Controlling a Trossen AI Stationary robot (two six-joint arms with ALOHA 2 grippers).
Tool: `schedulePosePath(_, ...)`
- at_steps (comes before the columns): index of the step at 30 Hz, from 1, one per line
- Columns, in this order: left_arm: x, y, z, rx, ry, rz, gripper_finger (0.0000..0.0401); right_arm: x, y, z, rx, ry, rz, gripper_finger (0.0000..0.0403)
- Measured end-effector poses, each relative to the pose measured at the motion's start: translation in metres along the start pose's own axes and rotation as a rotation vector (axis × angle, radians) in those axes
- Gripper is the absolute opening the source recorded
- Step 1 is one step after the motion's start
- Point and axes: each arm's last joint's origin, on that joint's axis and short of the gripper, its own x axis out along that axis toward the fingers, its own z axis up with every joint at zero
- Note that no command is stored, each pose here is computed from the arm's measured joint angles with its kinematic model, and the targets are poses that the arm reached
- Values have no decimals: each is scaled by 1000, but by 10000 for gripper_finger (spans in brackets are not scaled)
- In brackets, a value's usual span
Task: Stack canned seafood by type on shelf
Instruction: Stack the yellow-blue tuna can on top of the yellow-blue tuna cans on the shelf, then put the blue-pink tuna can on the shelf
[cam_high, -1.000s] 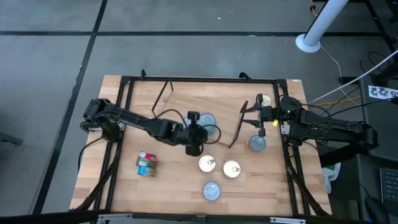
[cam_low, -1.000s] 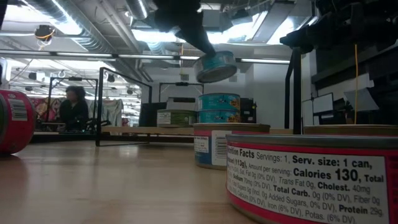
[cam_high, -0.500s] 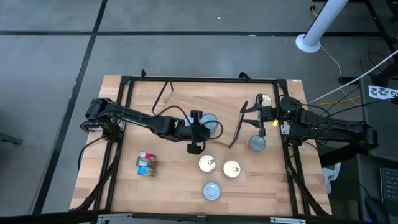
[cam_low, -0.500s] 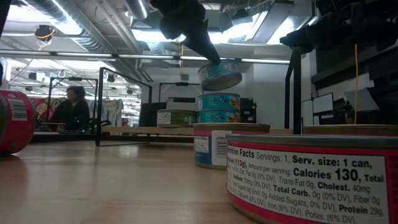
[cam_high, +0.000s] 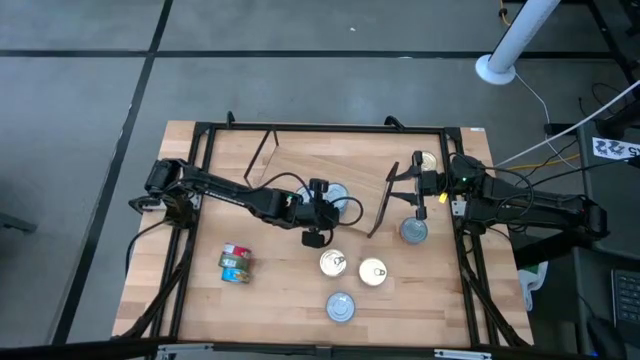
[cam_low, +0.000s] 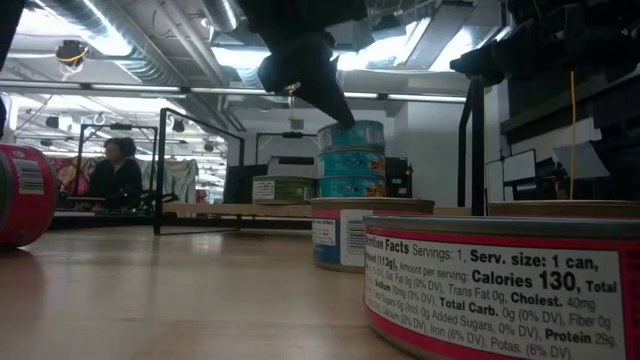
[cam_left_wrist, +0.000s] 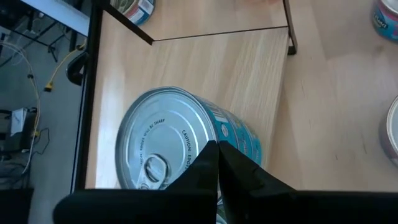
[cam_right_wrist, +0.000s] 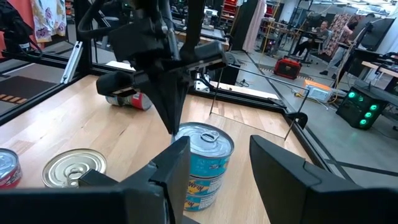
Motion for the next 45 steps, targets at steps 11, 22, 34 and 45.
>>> schedulePosePath(11, 0, 0, 0, 15, 1, 0, 15, 0, 0, 0, 0, 0, 0, 168)
schedulePosePath(22, -1, 0, 1, 14, -3, 19, 122, 0, 0, 0, -1, -3, -1, 168)
schedulePosePath(34, -38, -30, 29, 79, -134, -25, 155, -1, -2, 13, -62, -137, 10, 168)
schedulePosePath(45, -68, -79, 34, -62, -202, -272, 155, -1, 9, 30, -130, -309, 111, 168)
